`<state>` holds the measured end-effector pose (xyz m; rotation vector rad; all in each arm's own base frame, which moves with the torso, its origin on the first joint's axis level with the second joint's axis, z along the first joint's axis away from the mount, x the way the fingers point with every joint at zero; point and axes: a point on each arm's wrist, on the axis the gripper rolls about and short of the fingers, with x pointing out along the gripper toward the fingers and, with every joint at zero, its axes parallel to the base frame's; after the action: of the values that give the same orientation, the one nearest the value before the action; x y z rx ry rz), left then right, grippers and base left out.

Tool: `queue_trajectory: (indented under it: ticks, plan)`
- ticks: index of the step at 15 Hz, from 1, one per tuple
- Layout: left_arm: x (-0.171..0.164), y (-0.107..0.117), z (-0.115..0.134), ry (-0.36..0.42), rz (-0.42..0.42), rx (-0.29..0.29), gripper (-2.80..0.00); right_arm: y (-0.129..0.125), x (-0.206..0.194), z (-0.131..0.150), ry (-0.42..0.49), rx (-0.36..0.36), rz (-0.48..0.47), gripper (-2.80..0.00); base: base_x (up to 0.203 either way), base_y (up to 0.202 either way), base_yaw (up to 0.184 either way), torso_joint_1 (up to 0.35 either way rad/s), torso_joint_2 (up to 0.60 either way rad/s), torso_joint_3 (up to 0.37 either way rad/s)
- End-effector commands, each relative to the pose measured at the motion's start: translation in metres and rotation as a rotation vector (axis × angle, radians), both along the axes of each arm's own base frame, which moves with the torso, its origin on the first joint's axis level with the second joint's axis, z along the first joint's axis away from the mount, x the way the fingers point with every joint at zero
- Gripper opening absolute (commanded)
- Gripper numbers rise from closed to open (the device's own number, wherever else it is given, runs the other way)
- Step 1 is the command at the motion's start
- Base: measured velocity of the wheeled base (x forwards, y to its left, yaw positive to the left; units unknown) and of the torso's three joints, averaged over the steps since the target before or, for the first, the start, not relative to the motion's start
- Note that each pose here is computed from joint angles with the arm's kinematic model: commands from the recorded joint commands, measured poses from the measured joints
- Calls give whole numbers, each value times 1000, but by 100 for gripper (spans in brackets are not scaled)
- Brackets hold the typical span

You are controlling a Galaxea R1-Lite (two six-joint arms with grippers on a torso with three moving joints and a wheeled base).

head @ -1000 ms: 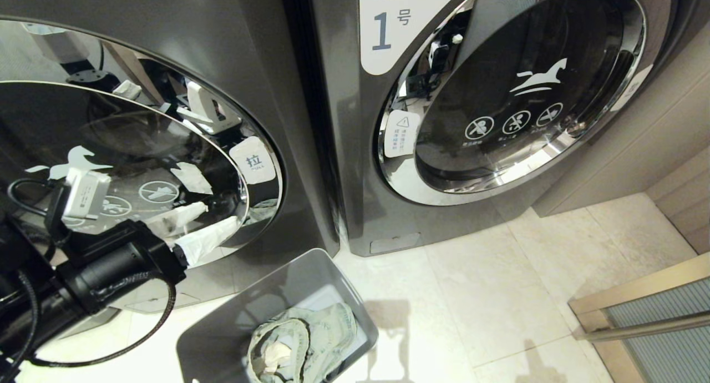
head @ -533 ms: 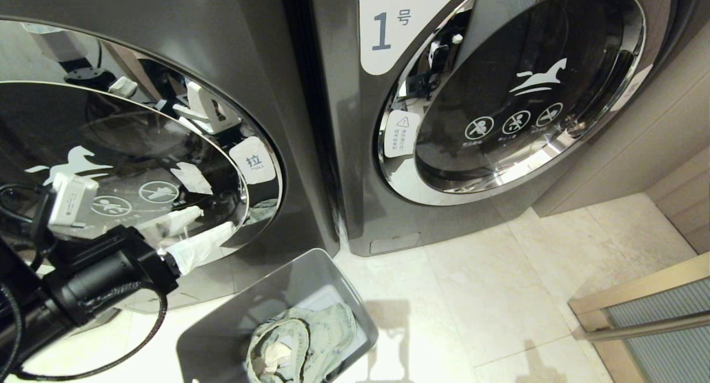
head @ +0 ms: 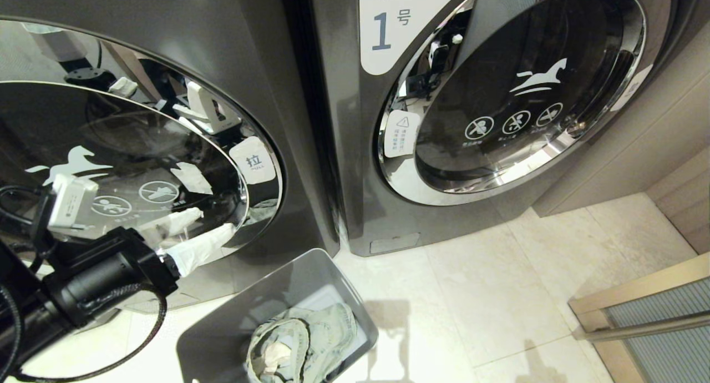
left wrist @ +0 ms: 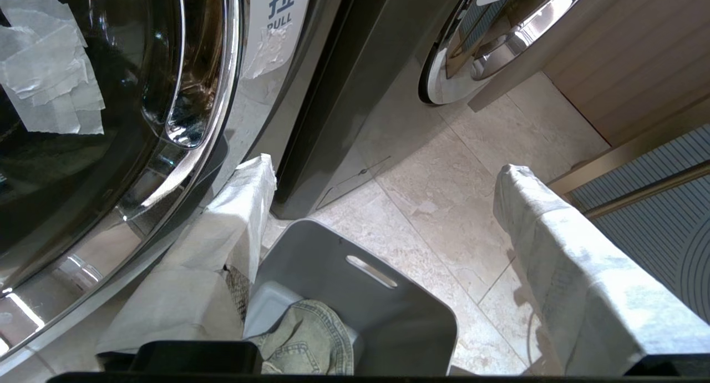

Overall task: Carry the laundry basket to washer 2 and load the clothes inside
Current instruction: Open the lid of the washing machine

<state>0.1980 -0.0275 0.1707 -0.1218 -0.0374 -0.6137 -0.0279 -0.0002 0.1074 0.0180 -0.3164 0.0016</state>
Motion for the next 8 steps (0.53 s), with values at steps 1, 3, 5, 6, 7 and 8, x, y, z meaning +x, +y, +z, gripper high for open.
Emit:
queue_trajectory:
  ticks: [1, 3, 5, 6, 7, 8]
  plan:
    - [0, 0, 0, -4, -3, -2, 0, 0, 4, -11, 39, 0, 1, -280, 0, 0, 0, 0, 0, 0]
    - [0, 0, 0, -4, -3, -2, 0, 0, 4, -11, 39, 0, 2, -280, 0, 0, 0, 0, 0, 0]
    - [0, 0, 0, -1, -3, -1, 0, 0, 4, -11, 39, 0, 1, -280, 0, 0, 0, 0, 0, 0]
    - [1, 0, 0, -1, -3, -1, 0, 0, 4, -11, 39, 0, 1, -280, 0, 0, 0, 0, 0, 0]
    - [1, 0, -1, 1, -3, 1, 0, 0, 4, -11, 39, 0, 1, -280, 0, 0, 0, 0, 0, 0]
    - [1, 0, -1, 1, -3, 1, 0, 0, 4, -11, 39, 0, 1, -280, 0, 0, 0, 0, 0, 0]
